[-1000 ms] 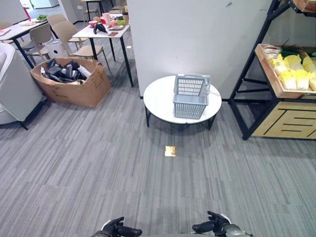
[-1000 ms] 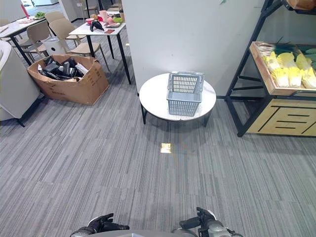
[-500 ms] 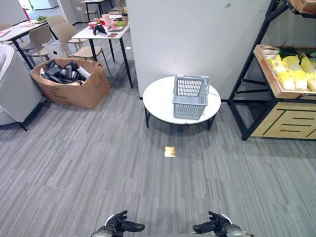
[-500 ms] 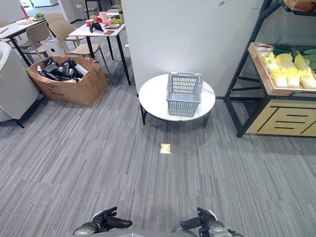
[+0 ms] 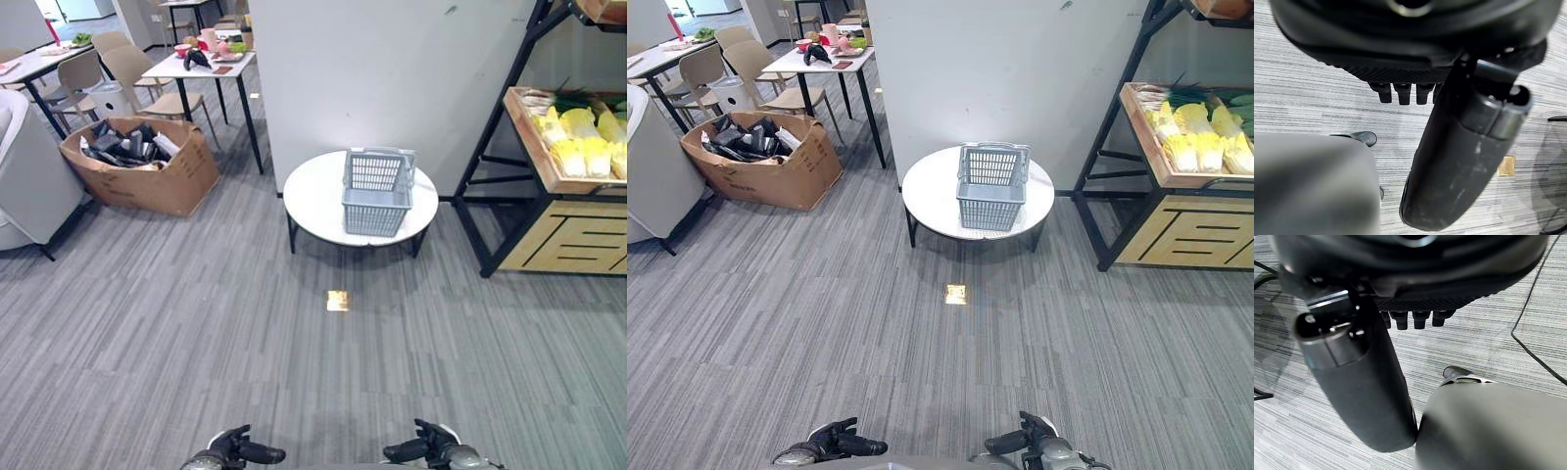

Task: Get the vegetables into the basket

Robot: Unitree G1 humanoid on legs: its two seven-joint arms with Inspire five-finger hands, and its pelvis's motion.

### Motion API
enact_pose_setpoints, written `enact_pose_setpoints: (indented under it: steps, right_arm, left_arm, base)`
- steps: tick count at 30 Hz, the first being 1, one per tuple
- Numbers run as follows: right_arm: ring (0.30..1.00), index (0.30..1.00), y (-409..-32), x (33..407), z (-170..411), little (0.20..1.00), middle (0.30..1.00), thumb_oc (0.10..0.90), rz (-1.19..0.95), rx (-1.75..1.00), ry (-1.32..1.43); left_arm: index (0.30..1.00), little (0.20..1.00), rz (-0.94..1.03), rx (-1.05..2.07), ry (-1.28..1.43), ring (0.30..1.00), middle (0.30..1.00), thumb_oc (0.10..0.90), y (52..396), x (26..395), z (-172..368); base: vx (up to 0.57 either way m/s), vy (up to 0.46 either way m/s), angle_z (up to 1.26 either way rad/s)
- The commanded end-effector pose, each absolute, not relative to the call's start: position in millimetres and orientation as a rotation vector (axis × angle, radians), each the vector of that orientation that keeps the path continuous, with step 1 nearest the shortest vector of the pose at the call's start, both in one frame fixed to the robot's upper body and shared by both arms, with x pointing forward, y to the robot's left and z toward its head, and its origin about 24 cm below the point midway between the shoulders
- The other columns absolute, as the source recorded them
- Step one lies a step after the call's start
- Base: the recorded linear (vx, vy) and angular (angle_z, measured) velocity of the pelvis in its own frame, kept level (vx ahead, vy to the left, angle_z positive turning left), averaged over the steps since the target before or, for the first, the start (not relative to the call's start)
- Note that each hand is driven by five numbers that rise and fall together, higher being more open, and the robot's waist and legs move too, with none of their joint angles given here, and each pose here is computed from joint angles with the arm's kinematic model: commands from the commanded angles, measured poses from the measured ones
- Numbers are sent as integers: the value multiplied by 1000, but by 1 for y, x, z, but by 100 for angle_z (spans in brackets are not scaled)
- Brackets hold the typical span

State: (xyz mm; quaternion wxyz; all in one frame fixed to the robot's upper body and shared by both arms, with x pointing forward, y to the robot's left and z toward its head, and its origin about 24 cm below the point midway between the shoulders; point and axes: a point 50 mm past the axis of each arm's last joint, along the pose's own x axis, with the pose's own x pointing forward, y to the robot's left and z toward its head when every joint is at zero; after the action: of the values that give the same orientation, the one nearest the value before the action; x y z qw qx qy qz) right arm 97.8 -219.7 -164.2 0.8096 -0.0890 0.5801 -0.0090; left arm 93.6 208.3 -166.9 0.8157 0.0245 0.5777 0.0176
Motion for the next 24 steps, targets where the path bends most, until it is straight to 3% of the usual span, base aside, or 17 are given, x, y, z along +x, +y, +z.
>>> enact_pose_setpoints:
  steps: [1, 11, 24]
  right_arm:
    - [1000, 1000, -214, 84, -169, 1000, 1000, 900, 14, -221, 1317]
    - [1000, 1000, -209, 83, -170, 1000, 1000, 900, 18, -195, 1317]
    - [1000, 1000, -222, 95, -165, 1000, 1000, 900, 4, -235, 1286]
  left_arm:
    - [1000, 1000, 21, 94, 1308, 1000, 1000, 900, 206, 77, -171]
    - [1000, 1000, 62, 120, 1302, 1000, 1000, 900, 219, 78, -169]
    - [1000, 1000, 15, 58, 1179, 1000, 1000, 900, 199, 105, -165]
  base:
    - [44, 22, -1]
    - [29, 52, -11]
    - [-3, 53, -3]
